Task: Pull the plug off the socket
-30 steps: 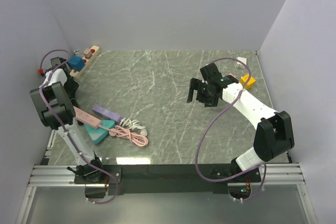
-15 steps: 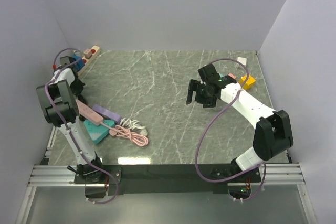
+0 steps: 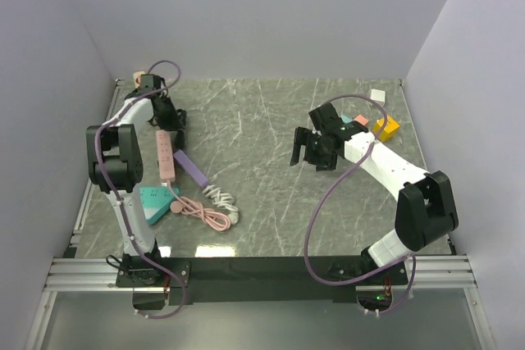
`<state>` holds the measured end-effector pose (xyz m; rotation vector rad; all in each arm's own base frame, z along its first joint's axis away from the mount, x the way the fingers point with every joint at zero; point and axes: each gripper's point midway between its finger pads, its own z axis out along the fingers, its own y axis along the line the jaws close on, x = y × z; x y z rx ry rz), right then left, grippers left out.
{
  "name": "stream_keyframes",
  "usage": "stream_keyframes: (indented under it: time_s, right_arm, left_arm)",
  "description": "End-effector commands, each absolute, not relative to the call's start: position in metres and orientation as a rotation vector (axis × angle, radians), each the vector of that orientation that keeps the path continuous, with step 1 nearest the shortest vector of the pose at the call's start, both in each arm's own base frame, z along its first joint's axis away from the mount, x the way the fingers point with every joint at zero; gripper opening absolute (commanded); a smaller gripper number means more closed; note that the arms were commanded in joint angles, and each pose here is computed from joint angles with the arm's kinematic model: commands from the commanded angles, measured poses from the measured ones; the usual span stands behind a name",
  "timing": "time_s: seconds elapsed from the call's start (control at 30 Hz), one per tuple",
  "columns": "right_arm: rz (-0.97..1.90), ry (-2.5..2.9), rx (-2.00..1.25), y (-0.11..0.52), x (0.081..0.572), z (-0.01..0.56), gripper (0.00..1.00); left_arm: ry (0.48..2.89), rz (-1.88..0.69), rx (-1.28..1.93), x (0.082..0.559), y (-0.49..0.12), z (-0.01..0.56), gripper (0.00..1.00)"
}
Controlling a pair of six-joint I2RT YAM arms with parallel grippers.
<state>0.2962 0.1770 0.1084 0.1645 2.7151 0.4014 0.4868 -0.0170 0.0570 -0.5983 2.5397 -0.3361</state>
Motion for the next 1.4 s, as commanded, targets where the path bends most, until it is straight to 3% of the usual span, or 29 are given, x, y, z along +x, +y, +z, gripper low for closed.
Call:
stream_keyframes:
  time_s: [0.0,0.3,0.5,0.7,1.07,1.37]
  right_arm:
    - [0.451,2.669,0.145,0.184,0.298,0.116,0.91]
    - [0.525,2.675,0.107,0.192,0.293,0.110,0.90]
    - [0.622,2.716,-0.027,0.215,0.275,0.103,0.89]
    - [0.663,2.739,-0.106,0.240,0.262,0.096,0.88]
    - [0.827,2.744,-0.297,0.321,0.238,0.091,0.88]
    - [0.886,2.745,-0.353,0.363,0.245,0.088,0.88]
  left_arm:
    - [2.422,-0.606,-0.371,0.503,-0.072,0.121,0.00]
    - [2.426,-0.950,-0.072,0.464,-0.177,0.132,0.01]
    - [2.293,-1.013,-0.162,0.480,-0.188,0.172,0.01]
    - [2.261,-0.924,-0.394,0.507,-0.175,0.168,0.00]
    - [2.177,-1.289,-0.603,0.521,-0.213,0.166,0.01]
    - [1.994,-1.484,-0.634,0.528,-0.223,0.196,0.01]
